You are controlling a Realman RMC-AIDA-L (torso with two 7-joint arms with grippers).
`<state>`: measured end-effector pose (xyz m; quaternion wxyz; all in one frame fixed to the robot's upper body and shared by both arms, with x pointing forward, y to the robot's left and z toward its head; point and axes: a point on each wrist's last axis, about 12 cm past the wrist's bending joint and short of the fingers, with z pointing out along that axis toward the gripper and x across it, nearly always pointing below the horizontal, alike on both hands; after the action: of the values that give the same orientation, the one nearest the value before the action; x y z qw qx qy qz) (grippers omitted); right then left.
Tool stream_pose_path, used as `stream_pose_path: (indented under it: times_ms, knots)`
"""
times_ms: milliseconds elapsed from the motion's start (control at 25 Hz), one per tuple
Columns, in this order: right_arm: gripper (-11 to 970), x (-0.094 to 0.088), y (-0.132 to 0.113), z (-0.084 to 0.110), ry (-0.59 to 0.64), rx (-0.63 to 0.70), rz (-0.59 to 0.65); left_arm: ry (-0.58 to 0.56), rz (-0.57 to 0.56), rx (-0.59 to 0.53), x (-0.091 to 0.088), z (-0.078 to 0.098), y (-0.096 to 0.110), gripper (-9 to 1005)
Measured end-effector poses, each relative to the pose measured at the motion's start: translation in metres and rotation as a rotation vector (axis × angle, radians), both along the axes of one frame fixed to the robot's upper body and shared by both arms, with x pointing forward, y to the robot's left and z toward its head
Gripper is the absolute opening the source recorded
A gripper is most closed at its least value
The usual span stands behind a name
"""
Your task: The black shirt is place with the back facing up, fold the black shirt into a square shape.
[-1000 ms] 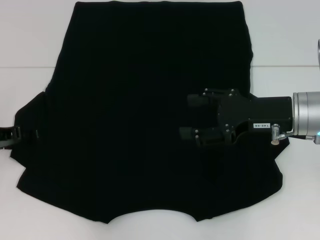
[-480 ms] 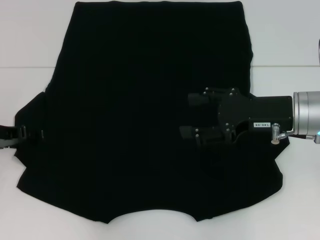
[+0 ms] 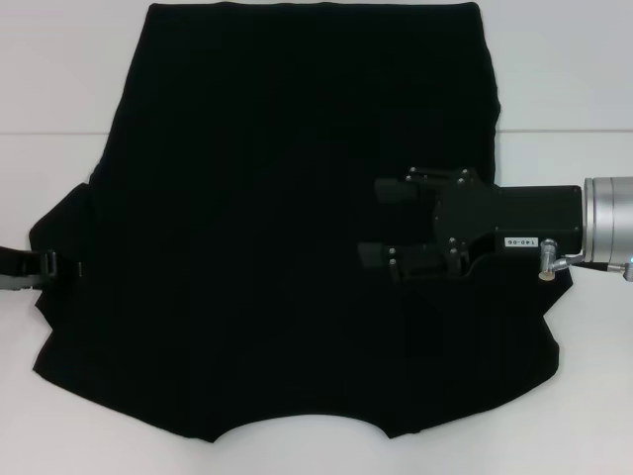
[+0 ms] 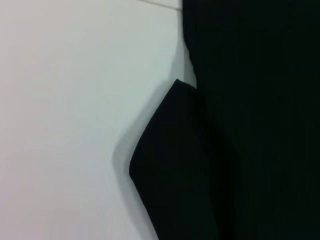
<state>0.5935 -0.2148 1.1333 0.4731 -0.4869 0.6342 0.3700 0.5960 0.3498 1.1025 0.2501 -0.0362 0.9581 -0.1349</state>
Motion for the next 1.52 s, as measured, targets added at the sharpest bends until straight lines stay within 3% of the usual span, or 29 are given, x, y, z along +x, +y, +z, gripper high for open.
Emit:
stream_pose_path:
  times_ms: [120,400,840,1520]
  knots:
    - [895,0.0,0.0,0.0,-0.001,0.0,-0.001,-0.002,-0.001,0.002,0.001,0.001,0.0,591]
    - [895,0.001,0.0,0.001,-0.003,0.001,0.0,-0.01,0.002,0.008,0.002,0.002,0.002,190]
    - [895,0.001,0.0,0.002,-0.013,0.013,-0.003,-0.027,-0.01,0.027,0.002,0.001,0.004,-2]
    - [894,0.002,0.001,0.001,0.002,0.042,-0.032,-0.073,0.032,0.054,-0.003,-0.003,0.019,-2]
